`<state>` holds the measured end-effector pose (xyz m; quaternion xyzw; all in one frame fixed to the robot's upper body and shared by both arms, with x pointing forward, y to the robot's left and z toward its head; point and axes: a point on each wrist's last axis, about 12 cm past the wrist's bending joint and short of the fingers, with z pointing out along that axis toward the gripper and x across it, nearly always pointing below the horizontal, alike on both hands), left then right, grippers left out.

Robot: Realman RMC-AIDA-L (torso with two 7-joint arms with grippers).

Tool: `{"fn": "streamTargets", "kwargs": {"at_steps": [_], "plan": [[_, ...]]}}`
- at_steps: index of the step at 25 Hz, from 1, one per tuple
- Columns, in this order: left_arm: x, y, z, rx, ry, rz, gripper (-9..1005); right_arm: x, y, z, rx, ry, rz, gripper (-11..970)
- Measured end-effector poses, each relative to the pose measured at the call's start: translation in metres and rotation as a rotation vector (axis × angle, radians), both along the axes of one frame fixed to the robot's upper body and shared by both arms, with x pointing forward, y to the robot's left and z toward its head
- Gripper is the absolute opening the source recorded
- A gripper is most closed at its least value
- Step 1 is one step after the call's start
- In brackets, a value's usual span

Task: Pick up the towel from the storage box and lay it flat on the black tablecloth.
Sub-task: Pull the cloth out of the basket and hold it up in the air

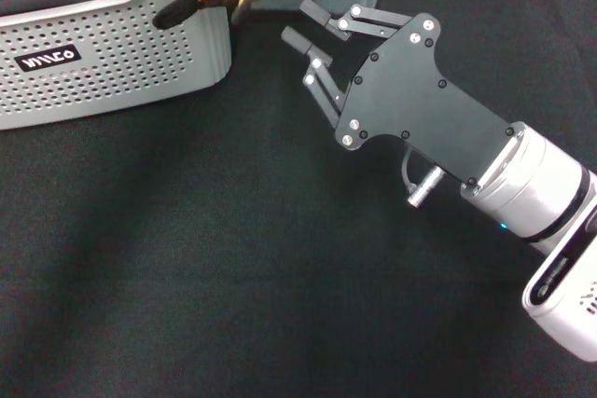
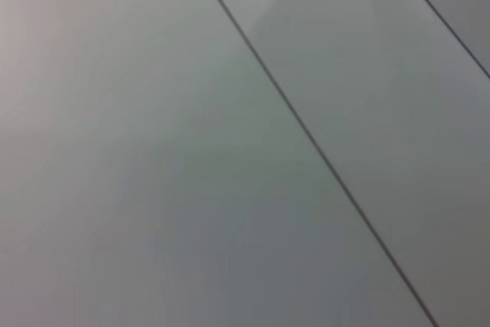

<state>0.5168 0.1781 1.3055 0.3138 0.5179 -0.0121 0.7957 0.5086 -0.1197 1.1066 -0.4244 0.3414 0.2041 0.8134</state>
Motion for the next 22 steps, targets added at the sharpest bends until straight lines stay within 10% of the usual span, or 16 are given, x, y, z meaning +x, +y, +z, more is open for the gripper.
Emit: {"fn": "streamTargets", "kwargs": {"at_steps": [8,10,16,22], "plan": [[-0.003,-0.016,-0.008,-0.094,-0.022,0.068,11,-0.004,0.003,0.006,0.061,0.03,0.024,188],[-0.002,-0.019,-0.013,-0.107,-0.016,0.086,11,-0.002,0.003,0.009,0.078,0.031,0.017,417],[0.003,-0.026,-0.019,-0.15,-0.013,0.114,11,0.009,0.007,0.015,0.104,0.062,0.024,630],[0.003,-0.037,-0.02,-0.184,-0.033,0.132,11,0.012,0.007,0.016,0.128,0.115,0.035,626]]}}
